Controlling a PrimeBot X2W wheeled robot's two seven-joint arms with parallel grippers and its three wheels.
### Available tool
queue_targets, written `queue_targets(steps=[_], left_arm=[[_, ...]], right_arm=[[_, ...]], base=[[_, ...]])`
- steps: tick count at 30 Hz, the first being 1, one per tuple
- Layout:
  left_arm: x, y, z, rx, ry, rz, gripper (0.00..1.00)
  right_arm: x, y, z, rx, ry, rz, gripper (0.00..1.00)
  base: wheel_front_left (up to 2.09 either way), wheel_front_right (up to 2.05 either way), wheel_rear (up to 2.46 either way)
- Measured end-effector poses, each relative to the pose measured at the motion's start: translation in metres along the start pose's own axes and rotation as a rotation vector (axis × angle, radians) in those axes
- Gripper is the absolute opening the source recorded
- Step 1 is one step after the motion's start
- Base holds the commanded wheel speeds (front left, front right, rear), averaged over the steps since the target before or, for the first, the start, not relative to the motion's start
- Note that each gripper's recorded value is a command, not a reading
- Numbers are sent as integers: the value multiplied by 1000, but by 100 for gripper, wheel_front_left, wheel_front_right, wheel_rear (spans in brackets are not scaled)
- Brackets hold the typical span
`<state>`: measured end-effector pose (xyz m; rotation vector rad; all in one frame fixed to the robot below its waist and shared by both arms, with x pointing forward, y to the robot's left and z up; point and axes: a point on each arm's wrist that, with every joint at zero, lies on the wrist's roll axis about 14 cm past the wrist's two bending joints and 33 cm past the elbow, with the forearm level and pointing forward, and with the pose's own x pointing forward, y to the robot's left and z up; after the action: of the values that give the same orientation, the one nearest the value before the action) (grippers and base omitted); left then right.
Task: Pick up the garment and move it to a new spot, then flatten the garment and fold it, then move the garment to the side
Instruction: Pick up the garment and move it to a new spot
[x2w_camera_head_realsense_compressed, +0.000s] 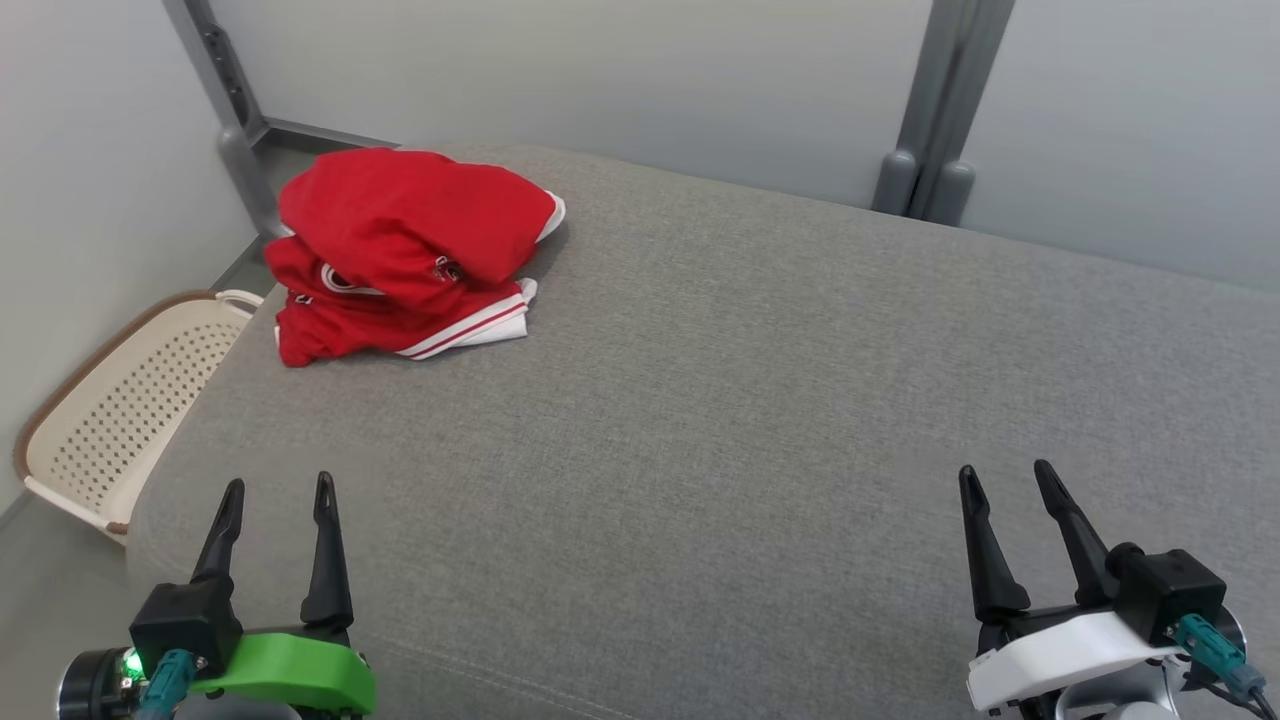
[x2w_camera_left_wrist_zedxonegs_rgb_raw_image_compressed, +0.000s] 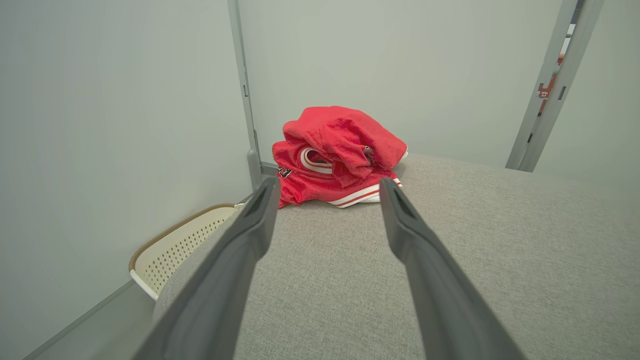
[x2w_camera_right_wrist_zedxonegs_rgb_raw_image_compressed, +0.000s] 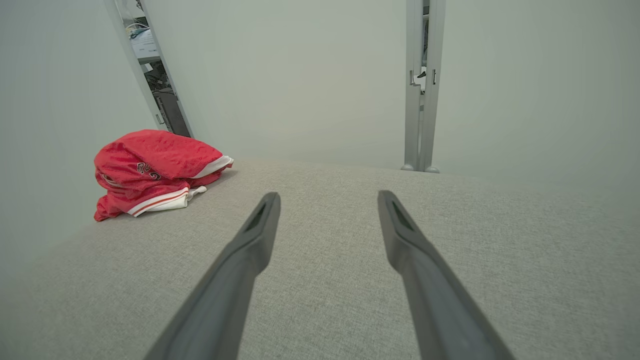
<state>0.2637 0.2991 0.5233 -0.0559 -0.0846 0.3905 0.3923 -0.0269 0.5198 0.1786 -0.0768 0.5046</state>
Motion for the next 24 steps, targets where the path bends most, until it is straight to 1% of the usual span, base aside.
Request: queue_targets(steps=[8, 12, 17, 24], left_arm=[[-18, 29, 2, 10, -5, 85, 100], [-23, 38, 4, 7, -11, 113, 100], [-28, 45, 3, 9, -10, 134, 100], [-28, 45, 3, 3, -13, 136, 100]], right_arm=[[12, 24, -6, 10, 15, 75, 100], [15, 32, -7, 15, 18, 98, 100], [15, 36, -8, 14, 20, 110, 100], [13, 36, -8, 13, 20, 107, 100]], base=[[0, 0, 0], [0, 0, 0], [0, 0, 0], [0, 0, 0]])
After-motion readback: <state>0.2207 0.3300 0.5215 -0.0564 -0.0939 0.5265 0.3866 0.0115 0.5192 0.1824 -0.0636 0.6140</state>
